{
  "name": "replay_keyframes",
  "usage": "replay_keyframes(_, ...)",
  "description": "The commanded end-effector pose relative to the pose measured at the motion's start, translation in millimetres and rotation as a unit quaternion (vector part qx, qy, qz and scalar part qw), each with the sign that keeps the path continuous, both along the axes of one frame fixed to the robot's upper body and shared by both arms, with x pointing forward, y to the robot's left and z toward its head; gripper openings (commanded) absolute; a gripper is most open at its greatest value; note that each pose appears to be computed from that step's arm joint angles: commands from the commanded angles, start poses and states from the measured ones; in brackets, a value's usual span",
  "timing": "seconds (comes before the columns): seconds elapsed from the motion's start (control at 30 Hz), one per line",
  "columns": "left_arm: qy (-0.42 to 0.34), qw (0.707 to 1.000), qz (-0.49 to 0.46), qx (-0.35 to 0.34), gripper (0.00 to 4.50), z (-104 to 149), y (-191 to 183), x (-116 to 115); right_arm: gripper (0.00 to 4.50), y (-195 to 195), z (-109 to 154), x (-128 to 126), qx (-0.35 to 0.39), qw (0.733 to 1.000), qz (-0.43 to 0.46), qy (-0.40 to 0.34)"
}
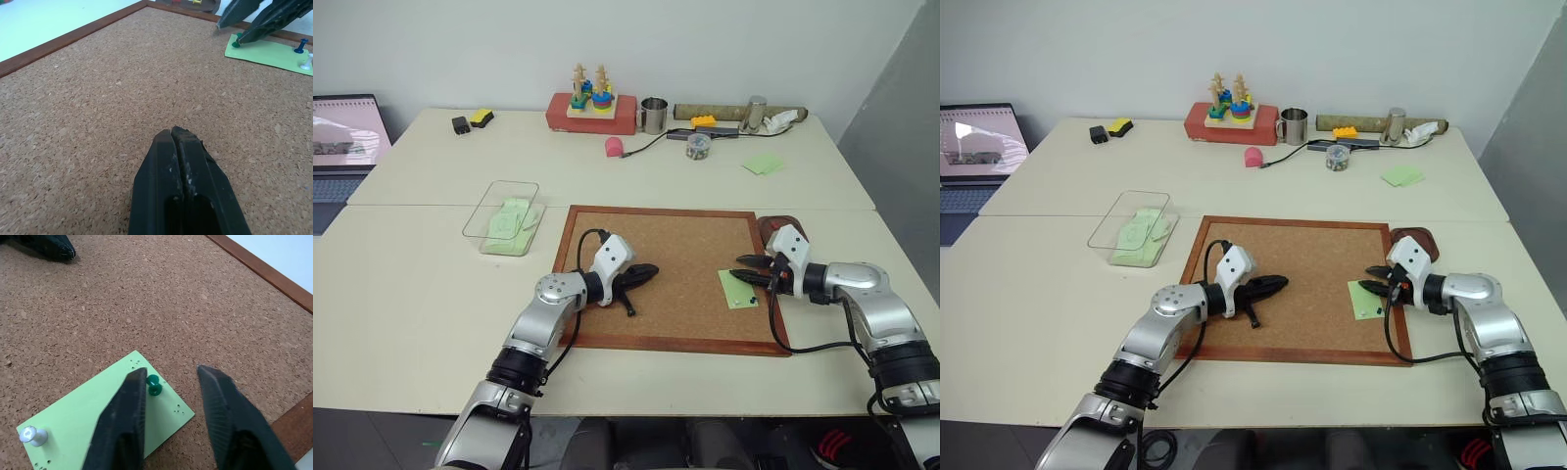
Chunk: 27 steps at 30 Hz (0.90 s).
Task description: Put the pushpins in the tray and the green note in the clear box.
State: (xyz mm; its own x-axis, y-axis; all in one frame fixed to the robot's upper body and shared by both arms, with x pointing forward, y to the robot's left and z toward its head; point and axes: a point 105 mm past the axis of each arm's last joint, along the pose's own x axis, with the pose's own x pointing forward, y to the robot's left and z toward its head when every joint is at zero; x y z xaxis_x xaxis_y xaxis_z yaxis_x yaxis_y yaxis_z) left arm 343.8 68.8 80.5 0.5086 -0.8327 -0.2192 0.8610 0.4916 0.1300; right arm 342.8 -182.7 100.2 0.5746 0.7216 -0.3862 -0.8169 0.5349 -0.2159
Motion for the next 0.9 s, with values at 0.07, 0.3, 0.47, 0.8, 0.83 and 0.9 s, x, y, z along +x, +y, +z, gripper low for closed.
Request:
replay_keyframes(0.07, 0.012, 1.000, 0.007, 0.012, 0.00, -8.6, 3.2, -2.8, 0.30, -0.6, 15.2, 1.3, 0.001, 1.000, 0.007, -0.025)
replay_keyframes(0.3, 0.015, 1.000, 0.011, 0.017, 0.00, -11.8, 3.8, -4.3, 0.02, 2.9, 21.8, -2.4, 0.006, 0.999, 0.020, -0.029)
replay_keyframes(0.47, 0.017, 1.000, 0.015, 0.019, 0.00, -14.3, 4.6, -4.7, 0.02, 7.4, 29.7, -5.6, 0.013, 0.999, 0.031, -0.037)
replay_keyframes(0.8, 0.025, 0.999, 0.011, 0.023, 0.00, -18.5, 2.5, -8.1, 0.02, 7.1, 38.3, -7.7, 0.011, 0.998, 0.030, -0.051)
replay_keyframes(0.83, 0.025, 0.999, 0.011, 0.023, 0.00, -18.7, 2.5, -8.3, 0.02, 7.0, 38.7, -7.9, 0.011, 0.998, 0.030, -0.052)
replay_keyframes(0.9, 0.026, 0.999, 0.011, 0.024, 0.00, -19.2, 2.6, -8.4, 0.02, 6.5, 39.6, -8.5, 0.011, 0.998, 0.030, -0.052)
